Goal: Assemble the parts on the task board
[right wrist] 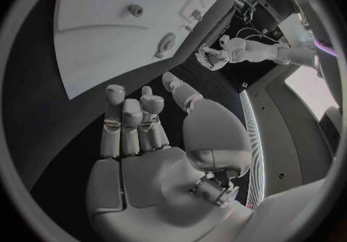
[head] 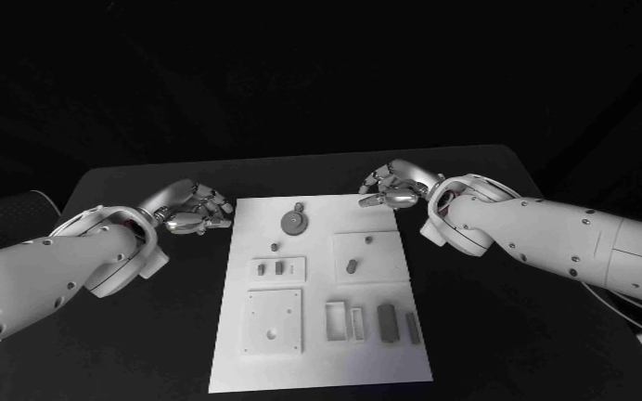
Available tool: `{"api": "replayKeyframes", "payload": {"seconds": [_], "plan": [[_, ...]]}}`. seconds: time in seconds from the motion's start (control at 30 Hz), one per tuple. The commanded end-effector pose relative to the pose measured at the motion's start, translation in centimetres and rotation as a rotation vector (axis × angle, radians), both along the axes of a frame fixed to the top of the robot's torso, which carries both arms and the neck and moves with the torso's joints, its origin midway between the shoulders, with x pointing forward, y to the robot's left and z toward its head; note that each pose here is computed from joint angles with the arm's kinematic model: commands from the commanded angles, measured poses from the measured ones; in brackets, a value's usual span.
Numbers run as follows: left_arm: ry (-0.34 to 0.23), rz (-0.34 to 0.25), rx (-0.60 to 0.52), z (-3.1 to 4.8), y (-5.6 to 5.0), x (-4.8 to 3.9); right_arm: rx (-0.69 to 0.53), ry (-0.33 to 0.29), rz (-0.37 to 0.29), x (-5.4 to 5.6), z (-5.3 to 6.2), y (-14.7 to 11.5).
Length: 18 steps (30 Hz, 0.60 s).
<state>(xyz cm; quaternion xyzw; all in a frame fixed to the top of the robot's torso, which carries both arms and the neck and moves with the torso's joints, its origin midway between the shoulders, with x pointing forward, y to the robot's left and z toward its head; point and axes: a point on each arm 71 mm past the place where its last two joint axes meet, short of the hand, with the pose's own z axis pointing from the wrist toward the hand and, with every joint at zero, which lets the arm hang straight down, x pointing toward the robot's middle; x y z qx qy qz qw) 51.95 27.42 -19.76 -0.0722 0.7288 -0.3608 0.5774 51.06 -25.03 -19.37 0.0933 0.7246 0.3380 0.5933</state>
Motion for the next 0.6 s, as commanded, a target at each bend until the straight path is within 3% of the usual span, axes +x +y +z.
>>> {"api": "replayKeyframes", "payload": {"seconds": [0.03,0.17,0.37,0.6], "plan": [[0.038,0.067,-0.209,0.44,0.2,0.05,0.015,-0.049,0.056,-0.7,0.1,0.2],[0.097,0.097,-0.308,0.31,0.3,-0.04,-0.032,-0.074,0.095,-2.1,-0.7,-0.2],[0.128,0.102,-0.357,0.19,0.0,-0.01,-0.082,-0.071,0.12,-3.4,-2.1,-0.4],[0.146,0.094,-0.367,-0.02,-0.3,0.05,-0.146,-0.095,0.117,-3.7,-3.1,-0.6]]}}
